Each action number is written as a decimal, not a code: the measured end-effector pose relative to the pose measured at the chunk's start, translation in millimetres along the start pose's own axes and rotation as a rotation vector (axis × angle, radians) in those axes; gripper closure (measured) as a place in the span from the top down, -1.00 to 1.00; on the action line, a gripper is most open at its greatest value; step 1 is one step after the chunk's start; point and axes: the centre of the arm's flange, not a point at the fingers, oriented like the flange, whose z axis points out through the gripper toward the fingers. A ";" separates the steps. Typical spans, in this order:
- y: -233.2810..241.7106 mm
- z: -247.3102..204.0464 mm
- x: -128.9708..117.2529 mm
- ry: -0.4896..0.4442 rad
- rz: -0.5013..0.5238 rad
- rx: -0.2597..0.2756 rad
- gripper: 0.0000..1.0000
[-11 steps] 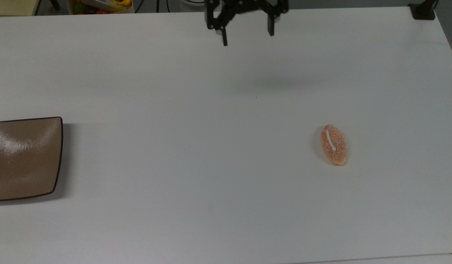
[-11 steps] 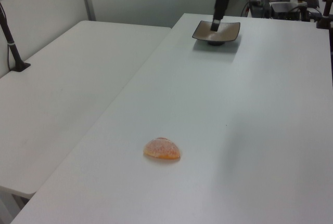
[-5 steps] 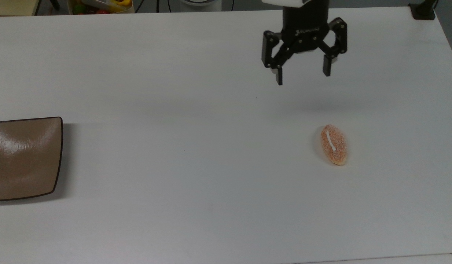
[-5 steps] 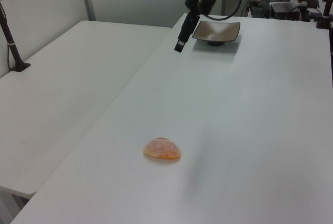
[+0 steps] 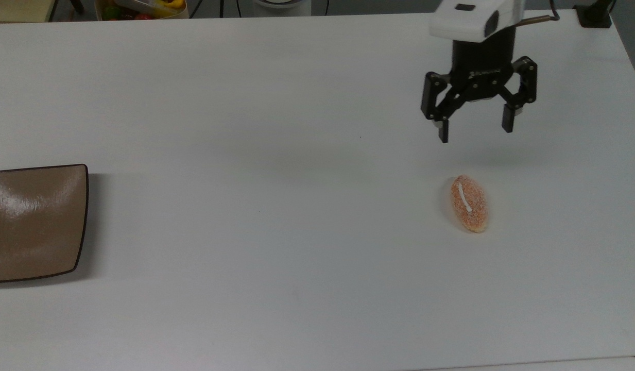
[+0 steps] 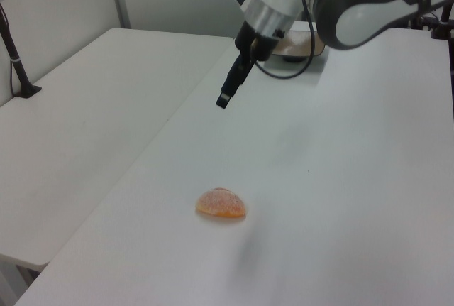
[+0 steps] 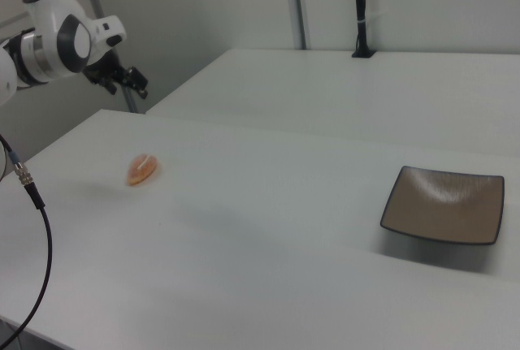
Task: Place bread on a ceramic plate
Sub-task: 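Move the open gripper over the orange bread roll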
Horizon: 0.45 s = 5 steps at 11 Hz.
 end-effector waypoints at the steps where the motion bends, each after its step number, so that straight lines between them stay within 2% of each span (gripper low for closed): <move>1: -14.2 8.5 -5.3 0.004 -0.001 -0.002 1.00; 5: -46.6 56.1 -23.6 0.036 0.002 -0.024 1.00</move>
